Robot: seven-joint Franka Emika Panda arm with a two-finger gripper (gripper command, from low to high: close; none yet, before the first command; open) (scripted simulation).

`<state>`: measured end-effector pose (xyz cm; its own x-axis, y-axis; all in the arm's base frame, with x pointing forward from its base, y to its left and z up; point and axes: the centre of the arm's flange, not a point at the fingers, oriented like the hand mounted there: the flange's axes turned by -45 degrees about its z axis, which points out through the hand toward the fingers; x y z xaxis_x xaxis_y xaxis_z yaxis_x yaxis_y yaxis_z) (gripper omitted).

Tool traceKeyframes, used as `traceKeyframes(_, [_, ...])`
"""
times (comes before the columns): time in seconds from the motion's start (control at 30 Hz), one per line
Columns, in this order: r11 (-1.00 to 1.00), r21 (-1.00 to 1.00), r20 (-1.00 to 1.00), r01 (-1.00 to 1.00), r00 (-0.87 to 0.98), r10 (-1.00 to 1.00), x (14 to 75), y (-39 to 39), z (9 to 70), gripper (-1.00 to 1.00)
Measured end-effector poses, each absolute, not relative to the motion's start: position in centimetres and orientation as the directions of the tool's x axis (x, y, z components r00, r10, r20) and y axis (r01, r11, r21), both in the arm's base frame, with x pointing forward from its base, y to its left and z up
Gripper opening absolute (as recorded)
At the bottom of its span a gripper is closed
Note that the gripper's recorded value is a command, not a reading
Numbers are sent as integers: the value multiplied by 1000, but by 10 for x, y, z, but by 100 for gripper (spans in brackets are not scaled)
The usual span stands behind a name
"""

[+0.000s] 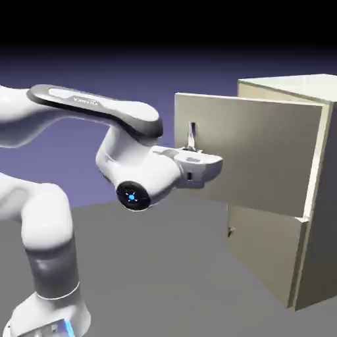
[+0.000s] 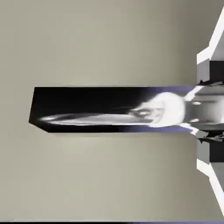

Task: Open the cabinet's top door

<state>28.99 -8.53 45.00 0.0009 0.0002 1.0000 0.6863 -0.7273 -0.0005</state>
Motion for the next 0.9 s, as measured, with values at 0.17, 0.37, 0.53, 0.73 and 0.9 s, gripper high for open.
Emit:
traceKeyframes(0.17, [-649,0,1000,761,1,0,279,-119,450,-100])
traceKeyframes(0.37, [-521,0,1000,854,1,0,271,-170,450,-100])
traceKeyframes(0.53, [-401,0,1000,916,1,0,270,-214,450,-100])
traceKeyframes(0.73, [-271,0,1000,963,1,0,275,-259,450,-100])
traceKeyframes(0.9, [-196,-1,1000,981,1,0,281,-283,450,-100])
